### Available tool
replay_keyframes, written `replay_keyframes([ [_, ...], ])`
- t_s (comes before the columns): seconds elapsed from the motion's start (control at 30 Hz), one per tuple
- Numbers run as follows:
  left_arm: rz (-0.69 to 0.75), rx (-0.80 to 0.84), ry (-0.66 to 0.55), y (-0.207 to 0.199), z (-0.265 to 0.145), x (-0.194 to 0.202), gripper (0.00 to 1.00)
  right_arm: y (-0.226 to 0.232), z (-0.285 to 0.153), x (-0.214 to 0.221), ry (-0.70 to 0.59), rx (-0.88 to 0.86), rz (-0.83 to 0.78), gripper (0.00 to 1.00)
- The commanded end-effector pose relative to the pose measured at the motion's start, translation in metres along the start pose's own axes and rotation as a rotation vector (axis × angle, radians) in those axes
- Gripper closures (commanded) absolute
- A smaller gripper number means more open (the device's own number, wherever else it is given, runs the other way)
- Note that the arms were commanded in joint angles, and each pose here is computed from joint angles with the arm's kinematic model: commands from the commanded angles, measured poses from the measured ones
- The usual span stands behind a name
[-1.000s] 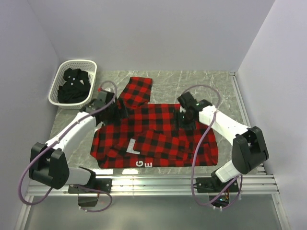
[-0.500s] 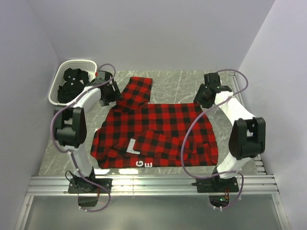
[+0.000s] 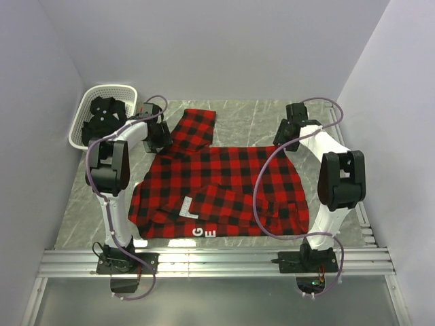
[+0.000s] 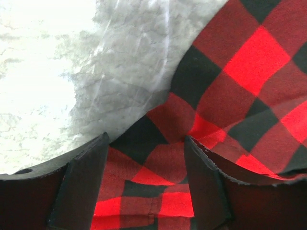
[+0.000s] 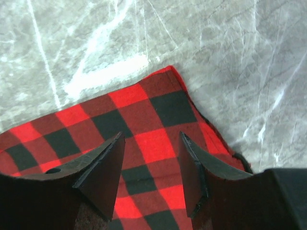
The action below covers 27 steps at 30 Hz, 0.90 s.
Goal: Fold and stack the long sleeve shirts
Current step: Fold the shirt
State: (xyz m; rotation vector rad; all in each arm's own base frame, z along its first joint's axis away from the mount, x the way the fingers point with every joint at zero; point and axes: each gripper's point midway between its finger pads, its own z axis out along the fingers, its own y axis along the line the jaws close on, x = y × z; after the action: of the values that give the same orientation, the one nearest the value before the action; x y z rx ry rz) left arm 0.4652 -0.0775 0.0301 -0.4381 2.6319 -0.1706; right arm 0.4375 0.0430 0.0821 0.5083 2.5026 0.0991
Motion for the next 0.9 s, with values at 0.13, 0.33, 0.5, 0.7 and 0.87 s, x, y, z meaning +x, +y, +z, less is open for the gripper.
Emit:
replay_keyframes([
  [0.13,0.031,0.058,-0.026,-0.012,0.006,-0.013,0.35,-0.001,0.024,-0.018,-0.028,0.020,-0.041,0.44],
  [0.33,0.042,0.050,-0.004,-0.010,0.017,-0.007,0.42,-0.007,0.036,-0.016,-0.017,0.038,-0.041,0.44],
  [0.5,0.052,0.033,0.006,-0.005,0.022,-0.003,0.46,-0.011,0.042,-0.019,-0.013,0.048,-0.036,0.44],
  [0.7,0.077,0.021,0.043,-0.005,0.032,0.009,0.60,-0.008,0.045,-0.024,-0.027,0.040,-0.039,0.43],
  [0.87,0.106,0.023,0.049,-0.010,0.034,0.015,0.72,-0.005,0.046,-0.037,-0.053,0.025,-0.105,0.42],
])
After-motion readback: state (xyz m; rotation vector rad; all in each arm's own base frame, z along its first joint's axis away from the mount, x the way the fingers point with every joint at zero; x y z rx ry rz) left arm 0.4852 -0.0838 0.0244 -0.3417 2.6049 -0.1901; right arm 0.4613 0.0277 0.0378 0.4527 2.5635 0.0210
